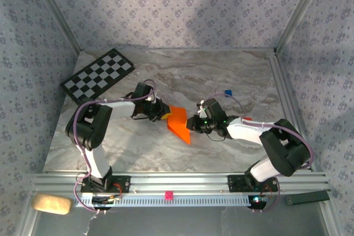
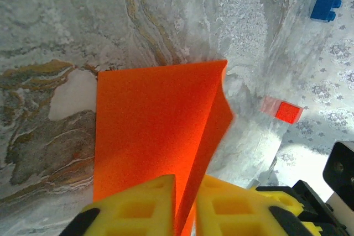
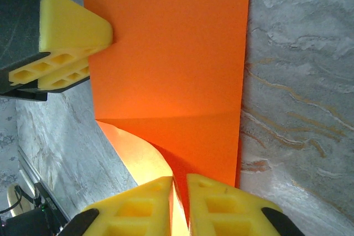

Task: Fold a paper plane with a square sheet of paper (pick it up from the middle)
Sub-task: Fourth fold the wing at the center of the table.

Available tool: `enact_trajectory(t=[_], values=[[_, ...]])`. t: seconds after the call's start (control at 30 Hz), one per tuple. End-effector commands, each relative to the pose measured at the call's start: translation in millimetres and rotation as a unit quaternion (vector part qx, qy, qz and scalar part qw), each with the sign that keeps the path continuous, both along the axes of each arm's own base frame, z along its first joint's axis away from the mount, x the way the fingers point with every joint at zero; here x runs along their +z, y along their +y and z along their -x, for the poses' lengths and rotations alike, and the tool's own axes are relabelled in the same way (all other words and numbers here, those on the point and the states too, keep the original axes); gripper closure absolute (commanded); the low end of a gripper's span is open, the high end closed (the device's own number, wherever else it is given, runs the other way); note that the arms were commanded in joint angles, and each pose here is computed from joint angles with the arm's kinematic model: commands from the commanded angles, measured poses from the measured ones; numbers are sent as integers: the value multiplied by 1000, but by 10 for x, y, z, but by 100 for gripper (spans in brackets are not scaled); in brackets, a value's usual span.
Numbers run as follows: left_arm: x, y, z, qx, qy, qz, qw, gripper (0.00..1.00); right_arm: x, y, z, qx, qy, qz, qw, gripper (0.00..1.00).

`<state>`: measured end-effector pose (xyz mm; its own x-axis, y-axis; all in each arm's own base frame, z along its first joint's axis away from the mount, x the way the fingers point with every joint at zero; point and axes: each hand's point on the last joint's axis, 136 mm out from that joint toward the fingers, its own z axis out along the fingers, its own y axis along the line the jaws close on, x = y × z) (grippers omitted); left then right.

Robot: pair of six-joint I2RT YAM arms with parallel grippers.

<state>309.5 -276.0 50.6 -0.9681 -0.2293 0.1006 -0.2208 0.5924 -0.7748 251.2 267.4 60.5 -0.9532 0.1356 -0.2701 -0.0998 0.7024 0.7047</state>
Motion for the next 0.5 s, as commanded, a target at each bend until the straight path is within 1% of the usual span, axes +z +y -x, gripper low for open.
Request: enact_trajectory(t=[0.0,0.07,0.17,0.27,0.33,0.4,0.47], values=[[105,-15,-80,1,-20,11,1000,89,15,-71,2,-11,1,10,1000,80],[129,-24,-81,-1,-25,11,1000,92,9,-125,-6,-18,0,27,999,75],[181,-19,-107,1,-33,11,999,97,19,-216,-6,-28,-5,53,998,65],[238,-11,-117,5,-41,11,999,98,25,-357,-7,-47,-10,86,995,57],[262,-3,-119,8,-46,8,999,99,10,-527,8,-69,-10,134,989,50],[266,11,-113,12,-49,3,999,99,40,-720,12,-89,-24,207,974,48],[278,20,-108,15,-54,-2,998,99,128,-783,0,-99,-45,246,963,46]])
